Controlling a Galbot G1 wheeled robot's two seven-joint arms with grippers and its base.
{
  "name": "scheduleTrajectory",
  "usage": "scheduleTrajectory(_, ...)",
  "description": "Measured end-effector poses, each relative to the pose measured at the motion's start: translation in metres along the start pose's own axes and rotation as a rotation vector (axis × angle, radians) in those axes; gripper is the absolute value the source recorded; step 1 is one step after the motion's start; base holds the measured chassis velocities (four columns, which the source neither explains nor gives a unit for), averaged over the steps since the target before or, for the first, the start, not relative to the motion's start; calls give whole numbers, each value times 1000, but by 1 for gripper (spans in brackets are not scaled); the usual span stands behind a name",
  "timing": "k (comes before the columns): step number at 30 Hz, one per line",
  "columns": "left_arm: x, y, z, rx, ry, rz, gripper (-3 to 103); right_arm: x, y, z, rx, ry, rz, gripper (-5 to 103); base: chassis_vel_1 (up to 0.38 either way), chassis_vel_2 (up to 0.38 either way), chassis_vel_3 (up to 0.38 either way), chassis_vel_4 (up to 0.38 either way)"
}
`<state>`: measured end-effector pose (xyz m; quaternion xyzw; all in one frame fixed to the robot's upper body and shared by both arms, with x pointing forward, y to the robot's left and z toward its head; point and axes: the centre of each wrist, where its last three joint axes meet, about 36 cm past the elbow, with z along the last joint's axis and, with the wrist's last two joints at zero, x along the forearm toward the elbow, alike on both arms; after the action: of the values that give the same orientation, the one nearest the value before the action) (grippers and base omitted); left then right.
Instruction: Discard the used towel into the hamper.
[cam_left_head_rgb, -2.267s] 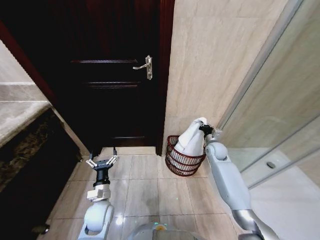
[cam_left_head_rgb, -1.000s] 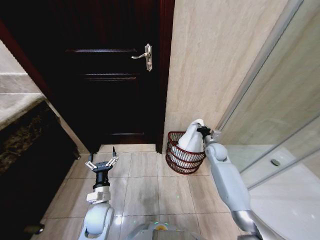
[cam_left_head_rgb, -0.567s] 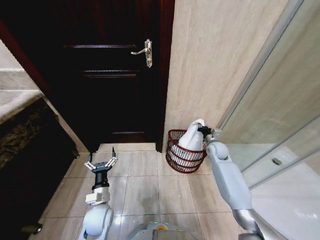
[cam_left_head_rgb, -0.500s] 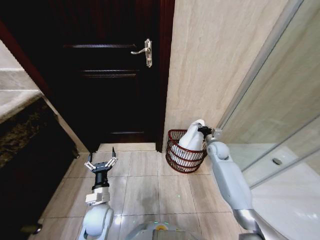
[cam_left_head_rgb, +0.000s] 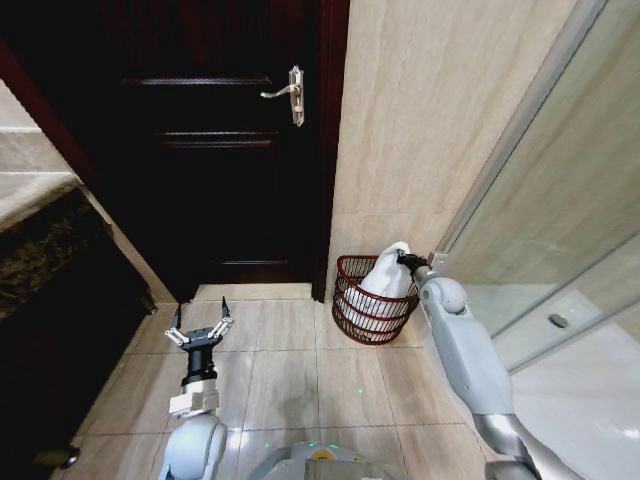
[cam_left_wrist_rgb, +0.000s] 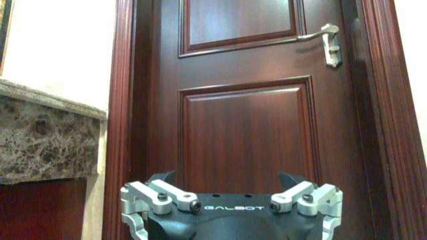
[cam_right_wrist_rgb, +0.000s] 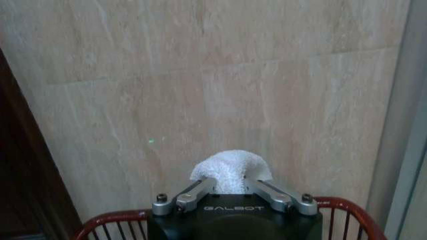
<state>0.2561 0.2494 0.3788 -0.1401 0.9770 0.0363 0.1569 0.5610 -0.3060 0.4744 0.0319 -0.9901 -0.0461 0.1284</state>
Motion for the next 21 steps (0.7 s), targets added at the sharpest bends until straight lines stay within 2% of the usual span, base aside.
scheduleTrajectory(21, -3, -2, -2, 6, -4, 1, 100, -10, -22, -13, 28, 162, -48, 3, 0, 0, 0, 0)
